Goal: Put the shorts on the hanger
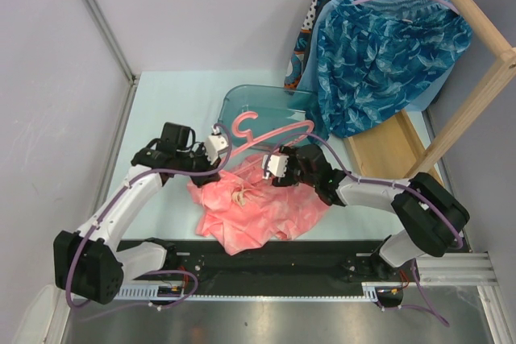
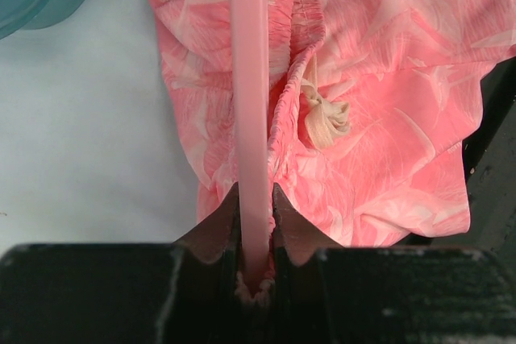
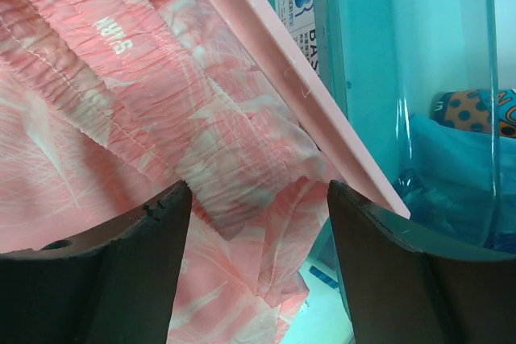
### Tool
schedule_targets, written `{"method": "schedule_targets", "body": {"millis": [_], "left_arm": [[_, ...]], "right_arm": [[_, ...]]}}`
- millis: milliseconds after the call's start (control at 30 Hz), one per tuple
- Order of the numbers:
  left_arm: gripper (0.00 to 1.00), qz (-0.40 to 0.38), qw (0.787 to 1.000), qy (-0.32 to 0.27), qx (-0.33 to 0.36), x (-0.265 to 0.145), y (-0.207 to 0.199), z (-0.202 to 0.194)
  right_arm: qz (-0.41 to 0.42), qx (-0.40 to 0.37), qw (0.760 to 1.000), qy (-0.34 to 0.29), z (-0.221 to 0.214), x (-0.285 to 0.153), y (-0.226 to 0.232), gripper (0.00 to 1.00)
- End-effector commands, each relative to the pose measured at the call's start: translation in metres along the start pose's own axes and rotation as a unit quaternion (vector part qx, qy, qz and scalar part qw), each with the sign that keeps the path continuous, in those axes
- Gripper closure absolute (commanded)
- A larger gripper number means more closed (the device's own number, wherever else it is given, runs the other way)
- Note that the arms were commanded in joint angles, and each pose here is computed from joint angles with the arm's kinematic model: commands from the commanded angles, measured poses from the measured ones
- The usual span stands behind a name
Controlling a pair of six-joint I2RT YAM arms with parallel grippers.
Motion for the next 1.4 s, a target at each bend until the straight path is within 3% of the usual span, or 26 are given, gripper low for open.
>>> {"method": "schedule_targets", "body": {"millis": [0,300,600,867,1067,1267,1367], "left_arm": [[1.0,-0.011,0.999,-0.03,0.005,-0.004,0.0,0.019],[1.0,-0.014,1.0,-0.028,0.0,-0.004,0.0,0.021],[1.0,-0.017,0.999,-0.028,-0.01,-0.006,0.001,0.023],[1.0,-0.017,0.999,-0.032,-0.018,-0.006,0.004,0.025],[1.0,-0.026,0.998,-0.042,-0.034,-0.011,0.006,0.03],[1.0,-0.035,0.997,-0.052,-0.041,-0.014,0.005,0.036],[1.0,-0.033,0.997,-0.051,-0.04,-0.014,0.005,0.034]], "right_arm": [[-0.032,0.004,0.999,-0.03,0.013,0.001,-0.017,0.3],[-0.087,-0.013,0.996,-0.031,0.011,0.013,-0.032,0.5],[-0.112,-0.026,0.988,-0.105,0.039,0.013,-0.043,0.45],[-0.07,-0.073,0.99,-0.1,0.033,0.032,-0.017,0.56],[-0.068,-0.097,0.989,-0.088,0.025,0.038,-0.013,0.53],[-0.083,-0.128,0.986,-0.073,0.018,0.047,-0.012,0.41],[-0.103,-0.136,0.983,-0.065,0.018,0.048,-0.017,0.4]]}}
Point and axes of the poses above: each gripper's point midway between its finger pads, its own x axis out along the fingers, its own y axis along the line the jaws close on, z = x × y, the point moved 4 cm from there along -x, back along the fingers, and after that the axes turned 11 degrees about -x, right-handed, at the moved point
